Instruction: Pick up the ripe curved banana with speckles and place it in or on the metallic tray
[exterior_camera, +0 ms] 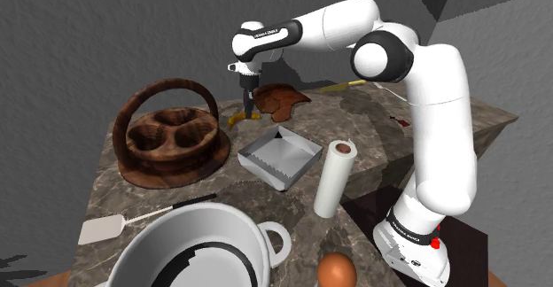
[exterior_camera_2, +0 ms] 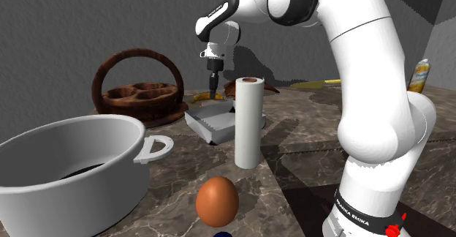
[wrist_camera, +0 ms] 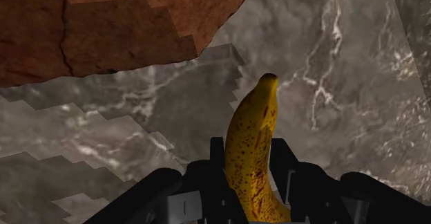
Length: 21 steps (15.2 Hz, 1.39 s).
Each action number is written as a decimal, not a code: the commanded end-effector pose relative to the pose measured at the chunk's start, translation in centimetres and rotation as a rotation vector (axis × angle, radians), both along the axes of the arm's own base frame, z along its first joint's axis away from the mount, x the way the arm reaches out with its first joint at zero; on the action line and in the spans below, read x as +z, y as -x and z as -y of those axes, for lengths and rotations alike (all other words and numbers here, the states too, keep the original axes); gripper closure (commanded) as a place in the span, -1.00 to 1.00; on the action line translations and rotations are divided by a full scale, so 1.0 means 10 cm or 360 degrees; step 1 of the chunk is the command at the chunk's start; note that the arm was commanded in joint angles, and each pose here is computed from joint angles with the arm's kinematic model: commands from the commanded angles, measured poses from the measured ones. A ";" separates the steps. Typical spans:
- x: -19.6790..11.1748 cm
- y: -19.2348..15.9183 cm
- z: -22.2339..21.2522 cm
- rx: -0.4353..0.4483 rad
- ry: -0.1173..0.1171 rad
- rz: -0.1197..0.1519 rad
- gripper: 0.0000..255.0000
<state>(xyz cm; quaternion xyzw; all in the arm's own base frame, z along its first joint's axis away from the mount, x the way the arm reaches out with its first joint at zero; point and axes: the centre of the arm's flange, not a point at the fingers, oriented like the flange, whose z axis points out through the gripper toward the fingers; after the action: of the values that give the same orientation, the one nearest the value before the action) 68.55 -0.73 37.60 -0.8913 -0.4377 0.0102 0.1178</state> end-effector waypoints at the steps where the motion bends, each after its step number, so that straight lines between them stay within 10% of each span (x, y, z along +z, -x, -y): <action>1: 0.10 0.00 -0.01 0.0000 0.0000 0.0000 1.00; 21: 1.15 0.00 -0.01 0.0000 0.0000 0.0000 1.00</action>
<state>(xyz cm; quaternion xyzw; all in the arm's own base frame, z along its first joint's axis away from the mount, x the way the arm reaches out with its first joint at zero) 68.49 -0.71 48.58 -0.8913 -0.4378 0.0100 0.1178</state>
